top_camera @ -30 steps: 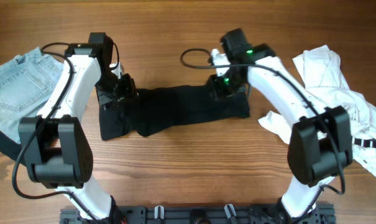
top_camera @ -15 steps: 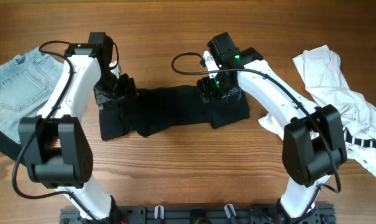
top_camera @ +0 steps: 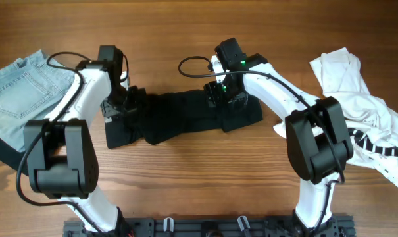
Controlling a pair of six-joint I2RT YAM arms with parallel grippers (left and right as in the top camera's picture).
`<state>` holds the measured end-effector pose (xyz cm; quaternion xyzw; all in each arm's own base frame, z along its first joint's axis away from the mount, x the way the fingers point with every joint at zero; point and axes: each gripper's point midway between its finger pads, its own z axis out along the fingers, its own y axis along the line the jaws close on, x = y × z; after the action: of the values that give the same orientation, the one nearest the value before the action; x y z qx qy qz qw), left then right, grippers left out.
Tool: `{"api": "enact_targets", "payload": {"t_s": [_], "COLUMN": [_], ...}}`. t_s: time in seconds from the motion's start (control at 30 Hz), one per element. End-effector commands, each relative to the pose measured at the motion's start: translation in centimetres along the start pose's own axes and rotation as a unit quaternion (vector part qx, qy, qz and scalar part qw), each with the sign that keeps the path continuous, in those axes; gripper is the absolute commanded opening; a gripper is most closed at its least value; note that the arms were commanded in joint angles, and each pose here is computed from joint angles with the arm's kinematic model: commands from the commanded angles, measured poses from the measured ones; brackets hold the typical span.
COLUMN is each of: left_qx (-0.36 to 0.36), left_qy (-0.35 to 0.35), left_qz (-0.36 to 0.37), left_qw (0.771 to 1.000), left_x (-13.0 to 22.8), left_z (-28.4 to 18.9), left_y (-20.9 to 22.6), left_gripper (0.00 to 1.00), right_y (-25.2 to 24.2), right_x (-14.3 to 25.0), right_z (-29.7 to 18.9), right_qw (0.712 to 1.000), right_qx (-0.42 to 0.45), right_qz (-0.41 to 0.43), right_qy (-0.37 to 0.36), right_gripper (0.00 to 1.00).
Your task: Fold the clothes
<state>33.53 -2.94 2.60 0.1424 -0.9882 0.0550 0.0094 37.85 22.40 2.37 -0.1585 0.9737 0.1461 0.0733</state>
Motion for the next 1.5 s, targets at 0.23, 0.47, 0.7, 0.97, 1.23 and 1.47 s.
{"api": "enact_targets", "payload": {"t_s": [0.23, 0.47, 0.7, 0.97, 1.23, 1.47], "left_qx": [-0.031, -0.025, -0.005, 0.08, 0.096, 0.091], "left_qy": [-0.003, -0.05, -0.115, -0.065, 0.016, 0.013], "left_qz": [0.002, 0.043, 0.038, 0.046, 0.049, 0.049], "left_qw": [1.0, 0.997, 0.993, 0.994, 0.994, 0.995], "left_x": [2.0, -0.1, -0.8, 0.2, 1.7, 1.5], "left_z": [4.9, 1.4, -3.7, 0.1, 6.1, 5.8], "left_y": [2.5, 1.7, 1.7, 2.1, 2.0, 2.1], "left_gripper": [0.91, 0.98, 1.0, 1.0, 0.89, 0.21], "right_y": [0.0, -0.1, -0.2, -0.2, -0.3, -0.7], "right_x": [0.7, 0.9, 0.9, 0.9, 1.3, 1.6], "right_z": [1.2, 1.2, 1.2, 1.2, 1.2, 1.1], "right_qw": [1.0, 1.0, 1.0, 1.0, 0.999, 0.999], "right_qx": [-0.012, -0.008, -0.004, -0.004, -0.003, 0.003], "right_qz": [0.011, 0.01, 0.009, 0.01, 0.011, 0.017], "right_qy": [0.019, 0.021, 0.022, 0.023, 0.03, 0.037], "right_gripper": [0.73, 0.75, 0.77, 0.78, 0.79, 0.77]}}
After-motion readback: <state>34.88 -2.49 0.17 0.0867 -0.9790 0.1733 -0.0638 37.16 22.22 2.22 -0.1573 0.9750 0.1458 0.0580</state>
